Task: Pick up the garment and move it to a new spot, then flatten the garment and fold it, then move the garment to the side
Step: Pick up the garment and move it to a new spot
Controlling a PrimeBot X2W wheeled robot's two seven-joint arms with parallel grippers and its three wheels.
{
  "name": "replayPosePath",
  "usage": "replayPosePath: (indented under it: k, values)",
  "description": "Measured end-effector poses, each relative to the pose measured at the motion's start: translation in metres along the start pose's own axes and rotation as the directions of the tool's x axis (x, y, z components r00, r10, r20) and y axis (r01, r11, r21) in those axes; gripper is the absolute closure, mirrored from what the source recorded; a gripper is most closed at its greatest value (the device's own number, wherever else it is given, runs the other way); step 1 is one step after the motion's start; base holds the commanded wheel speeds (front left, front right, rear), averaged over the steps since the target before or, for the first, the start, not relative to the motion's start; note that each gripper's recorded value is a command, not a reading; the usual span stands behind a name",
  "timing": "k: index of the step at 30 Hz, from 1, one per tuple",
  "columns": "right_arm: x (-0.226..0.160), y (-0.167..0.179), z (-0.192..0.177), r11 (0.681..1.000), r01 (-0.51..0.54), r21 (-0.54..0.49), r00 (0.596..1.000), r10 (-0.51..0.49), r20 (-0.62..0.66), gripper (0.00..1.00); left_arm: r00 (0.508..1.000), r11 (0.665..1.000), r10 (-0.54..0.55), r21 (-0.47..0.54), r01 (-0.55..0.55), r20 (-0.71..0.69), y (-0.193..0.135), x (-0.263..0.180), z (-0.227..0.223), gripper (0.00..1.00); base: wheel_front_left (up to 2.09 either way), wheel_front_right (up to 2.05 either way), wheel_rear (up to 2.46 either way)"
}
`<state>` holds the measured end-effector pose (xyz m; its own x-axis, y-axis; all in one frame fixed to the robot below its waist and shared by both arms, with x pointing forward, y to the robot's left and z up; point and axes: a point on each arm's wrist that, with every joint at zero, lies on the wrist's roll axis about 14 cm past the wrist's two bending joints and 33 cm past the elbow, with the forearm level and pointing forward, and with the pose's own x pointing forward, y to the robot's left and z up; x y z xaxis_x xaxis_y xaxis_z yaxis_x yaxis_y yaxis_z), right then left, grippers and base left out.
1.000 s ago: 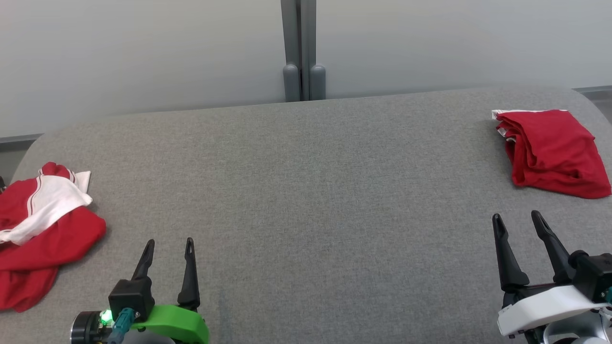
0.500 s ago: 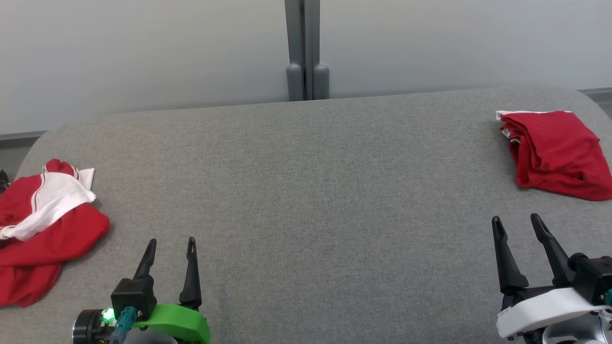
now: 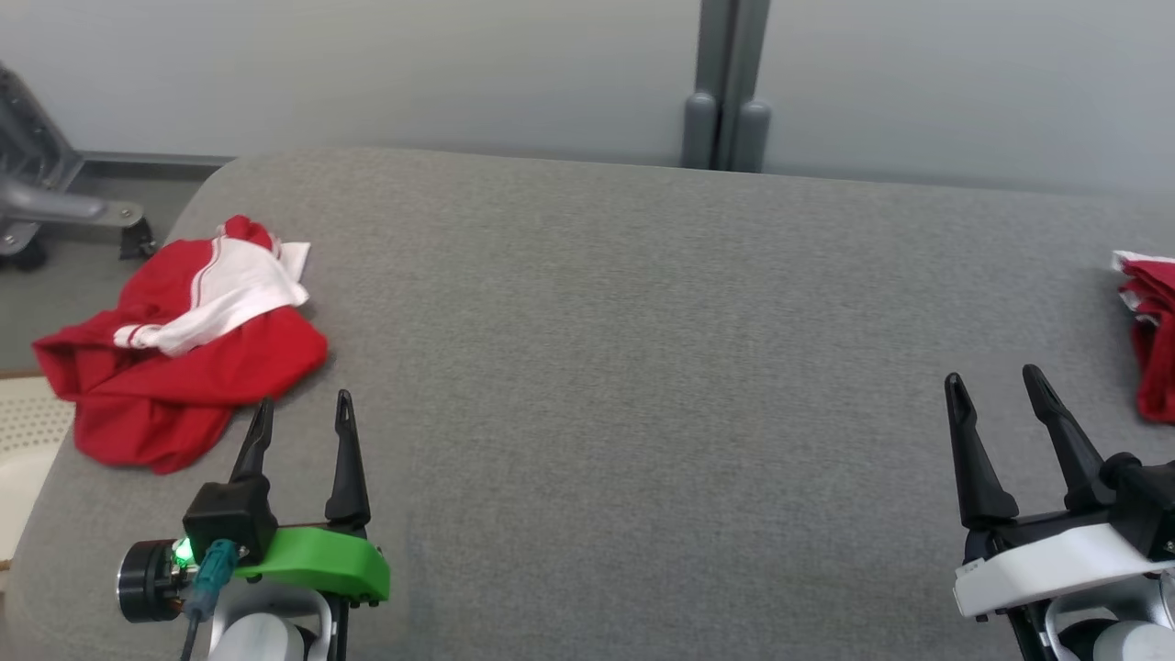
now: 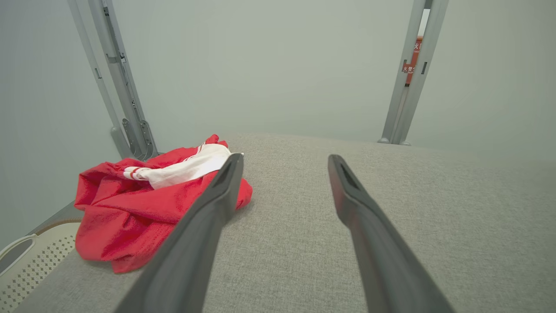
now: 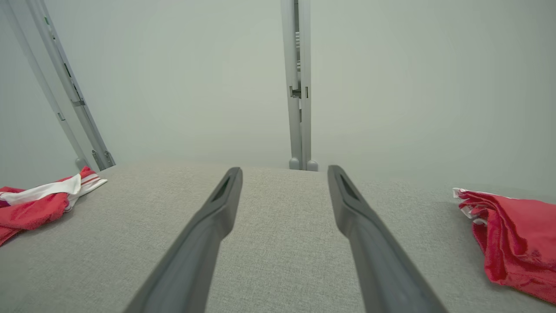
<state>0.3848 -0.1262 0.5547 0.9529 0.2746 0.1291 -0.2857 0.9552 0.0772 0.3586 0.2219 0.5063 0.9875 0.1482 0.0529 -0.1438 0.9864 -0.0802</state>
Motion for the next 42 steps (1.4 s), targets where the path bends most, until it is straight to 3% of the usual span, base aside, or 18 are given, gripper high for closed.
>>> replayPosePath:
  k: [9,20,25,30,36,42]
  values:
    - [0.044,0.072,-0.005,0.971,-0.239,0.019,0.971,0.239,-0.001,0.00,0.973,0.973,0.228,0.020,-0.229,0.042,0.077,-0.038,0.016,0.00,0.00,0.00,0.00]
    - [0.077,0.116,-0.014,0.921,-0.387,0.039,0.922,0.387,-0.014,0.00,0.916,0.917,0.397,0.013,-0.398,0.051,0.117,-0.067,0.021,0.00,0.00,0.00,0.00]
    - [0.094,0.113,-0.015,0.913,-0.407,0.021,0.913,0.408,-0.016,0.00,0.906,0.908,0.417,0.009,-0.419,0.073,0.123,-0.042,0.029,0.00,0.00,0.00,0.00]
    - [0.116,0.097,-0.024,0.916,-0.402,0.005,0.916,0.402,-0.017,0.00,0.921,0.922,0.387,-0.001,-0.387,0.039,0.122,0.009,0.021,0.00,0.00,0.00,0.00]
    - [0.134,0.065,-0.061,0.939,-0.342,0.035,0.937,0.344,-0.060,0.00,0.940,0.953,0.302,0.026,-0.302,-0.158,0.113,0.075,-0.042,0.00,0.00,0.00,0.00]
    - [0.134,0.027,-0.107,0.966,-0.253,0.056,0.956,0.259,-0.141,0.00,0.878,0.958,0.264,0.006,-0.286,-0.400,0.113,0.111,-0.115,0.00,0.00,0.00,0.00]
